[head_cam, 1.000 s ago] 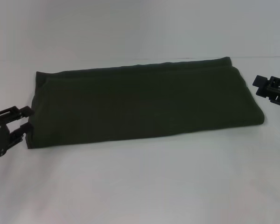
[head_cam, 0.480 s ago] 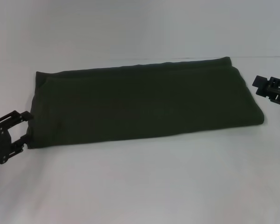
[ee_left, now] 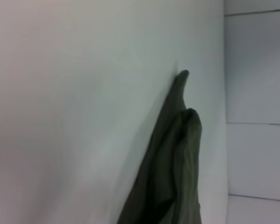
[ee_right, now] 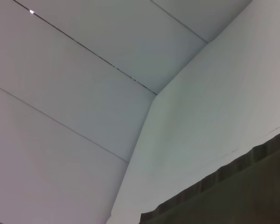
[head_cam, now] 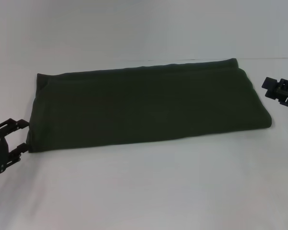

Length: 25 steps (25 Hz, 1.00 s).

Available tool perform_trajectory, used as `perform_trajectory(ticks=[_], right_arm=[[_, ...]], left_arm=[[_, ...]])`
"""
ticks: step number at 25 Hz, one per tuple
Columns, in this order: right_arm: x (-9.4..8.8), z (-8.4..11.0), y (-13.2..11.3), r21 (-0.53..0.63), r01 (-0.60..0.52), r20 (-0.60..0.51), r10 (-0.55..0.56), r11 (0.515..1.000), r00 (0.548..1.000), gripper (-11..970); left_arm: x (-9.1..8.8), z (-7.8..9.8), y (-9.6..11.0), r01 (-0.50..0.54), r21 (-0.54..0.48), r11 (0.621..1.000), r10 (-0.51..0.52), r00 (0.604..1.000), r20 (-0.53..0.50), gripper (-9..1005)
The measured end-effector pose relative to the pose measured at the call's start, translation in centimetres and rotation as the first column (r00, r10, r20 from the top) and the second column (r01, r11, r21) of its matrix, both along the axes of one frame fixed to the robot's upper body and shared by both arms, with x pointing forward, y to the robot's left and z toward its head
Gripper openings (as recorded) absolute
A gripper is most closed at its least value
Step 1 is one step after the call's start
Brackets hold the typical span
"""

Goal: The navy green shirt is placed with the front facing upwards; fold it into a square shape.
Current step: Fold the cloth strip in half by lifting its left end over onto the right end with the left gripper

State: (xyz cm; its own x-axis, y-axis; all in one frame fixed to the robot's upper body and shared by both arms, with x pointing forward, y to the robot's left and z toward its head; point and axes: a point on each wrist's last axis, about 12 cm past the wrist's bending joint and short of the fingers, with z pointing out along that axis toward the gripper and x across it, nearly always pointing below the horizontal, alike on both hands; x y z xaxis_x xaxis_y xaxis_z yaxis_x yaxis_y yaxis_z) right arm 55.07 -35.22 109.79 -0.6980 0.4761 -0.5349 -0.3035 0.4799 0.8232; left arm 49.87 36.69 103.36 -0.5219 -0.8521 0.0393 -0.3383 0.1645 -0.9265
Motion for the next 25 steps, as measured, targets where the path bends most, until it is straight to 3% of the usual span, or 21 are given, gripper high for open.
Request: perform_trajectory(ticks=[13,25], right_arm=[[-0.1,0.0,-0.1,0.006,0.009,0.002,-0.009,1.0,1.0,582],[-0.1,-0.1,-0.1,0.002,0.012,-0.003,-0.012,1.0,1.0,582]], left_arm=[[0.7,-0.2,-0.5,-0.027,-0.013,1.0,0.027,1.0,0.007,702],[1.9,-0.9,-1.5,-0.018,0.04,0.999,0.019,0.999,-0.029,701]])
